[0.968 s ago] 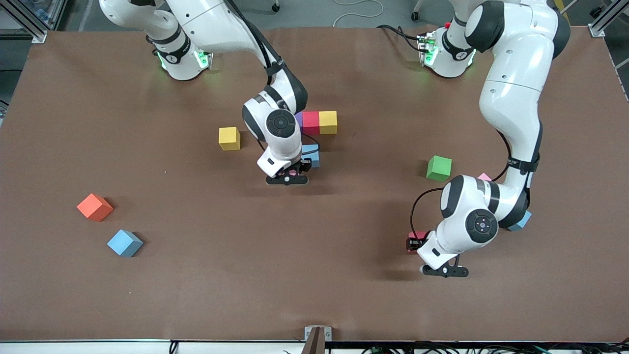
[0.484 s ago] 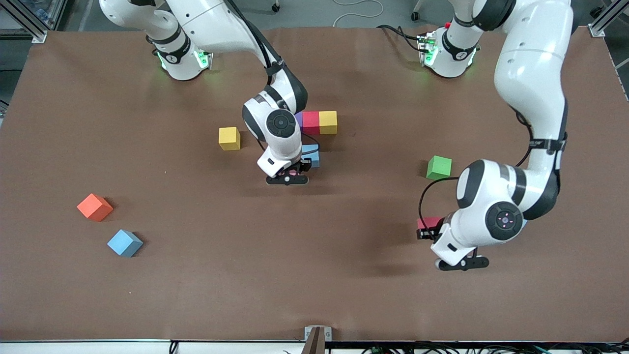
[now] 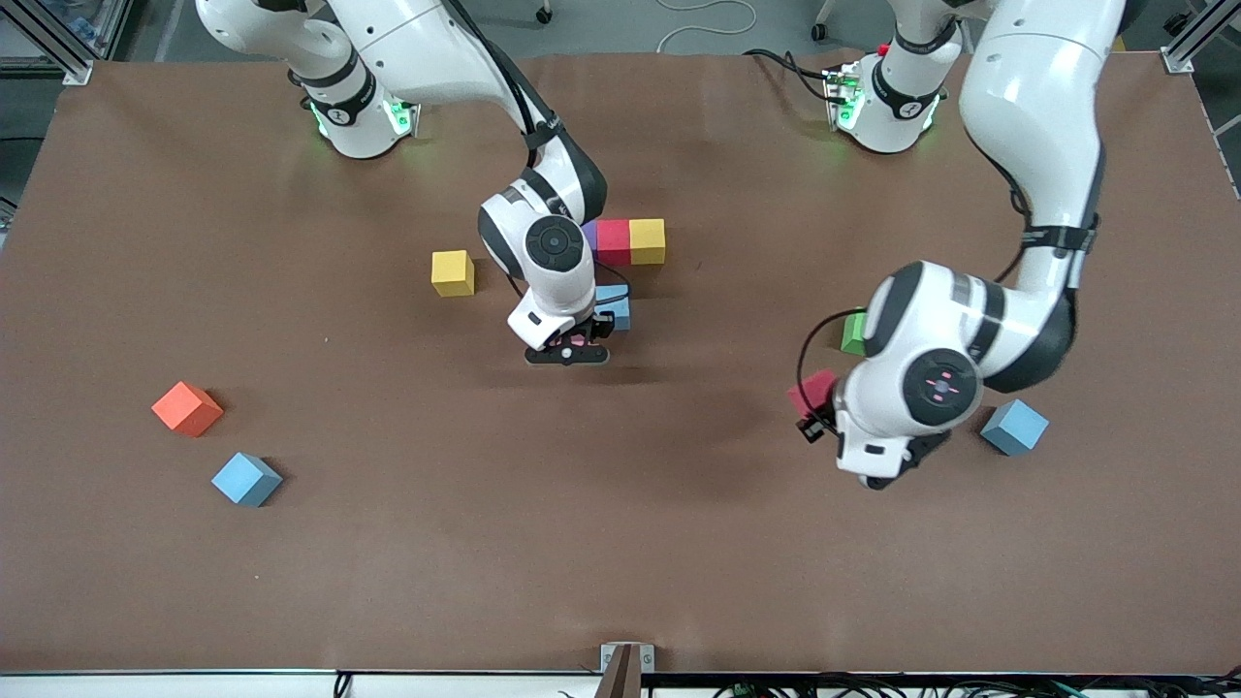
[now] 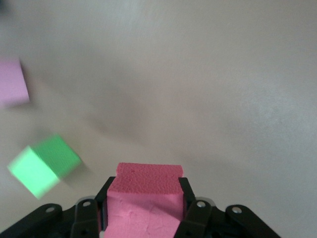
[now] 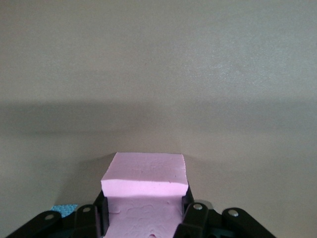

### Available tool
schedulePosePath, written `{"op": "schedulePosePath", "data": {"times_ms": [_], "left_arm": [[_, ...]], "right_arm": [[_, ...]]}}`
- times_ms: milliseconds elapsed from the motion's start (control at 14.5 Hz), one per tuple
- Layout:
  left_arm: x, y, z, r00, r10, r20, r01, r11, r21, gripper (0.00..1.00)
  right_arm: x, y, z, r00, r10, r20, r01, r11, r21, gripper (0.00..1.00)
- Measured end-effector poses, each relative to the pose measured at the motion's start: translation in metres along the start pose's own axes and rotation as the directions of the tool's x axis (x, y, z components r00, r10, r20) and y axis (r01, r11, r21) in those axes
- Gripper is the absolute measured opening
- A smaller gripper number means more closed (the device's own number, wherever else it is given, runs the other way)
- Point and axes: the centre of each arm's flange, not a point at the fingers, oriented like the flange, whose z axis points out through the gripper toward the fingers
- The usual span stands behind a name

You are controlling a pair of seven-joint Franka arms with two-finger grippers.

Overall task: Arrange 11 blocks into digit 3
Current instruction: 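Carry the red cube to the cluster beside the blue cube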

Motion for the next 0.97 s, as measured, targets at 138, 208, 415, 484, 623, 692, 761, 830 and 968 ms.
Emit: {"op": "schedulePosePath", "data": {"times_ms": [138, 208, 415, 484, 623, 692, 761, 830, 968], "left_arm": [[-0.030, 0.009, 0.014, 0.989, -0.148, -0.012, 0.148, 0.989, -0.010, 0.55], [-0.039, 0.011, 0.020, 0.977, -0.212, -0.014, 0.212, 0.977, -0.013, 0.55], [-0.074, 0.022, 0.038, 0.917, -0.398, -0.016, 0.397, 0.917, -0.033, 0.55], [-0.091, 0.029, 0.044, 0.887, -0.461, -0.018, 0.460, 0.887, -0.045, 0.55], [-0.121, 0.038, 0.052, 0.817, -0.576, -0.026, 0.574, 0.817, -0.058, 0.55], [-0.134, 0.041, 0.056, 0.779, -0.626, -0.028, 0.624, 0.779, -0.060, 0.55], [-0.147, 0.044, 0.062, 0.742, -0.670, -0.030, 0.668, 0.742, -0.065, 0.55], [-0.161, 0.046, 0.069, 0.703, -0.710, -0.041, 0.706, 0.703, -0.078, 0.55], [-0.187, 0.048, 0.084, 0.617, -0.784, -0.072, 0.775, 0.621, -0.119, 0.55]], "right_arm": [[0.000, 0.000, 0.000, 1.000, -0.020, 0.000, 0.020, 1.000, 0.000, 0.56], [0.000, 0.000, 0.000, 1.000, -0.022, 0.000, 0.022, 1.000, 0.000, 0.56], [0.000, 0.000, 0.000, 1.000, -0.024, 0.000, 0.024, 1.000, -0.001, 0.56], [0.000, 0.000, 0.000, 1.000, -0.024, 0.000, 0.024, 1.000, -0.001, 0.56], [0.000, 0.000, 0.000, 1.000, -0.024, 0.000, 0.024, 1.000, -0.001, 0.56], [0.000, 0.001, 0.001, 1.000, -0.023, 0.002, 0.023, 1.000, -0.002, 0.63], [-0.002, 0.002, 0.004, 1.000, -0.023, 0.007, 0.023, 1.000, -0.007, 0.71], [-0.003, 0.004, 0.008, 1.000, -0.022, 0.014, 0.022, 1.000, -0.013, 0.80], [-0.004, 0.006, 0.013, 1.000, -0.021, 0.020, 0.021, 1.000, -0.019, 0.99]]}}
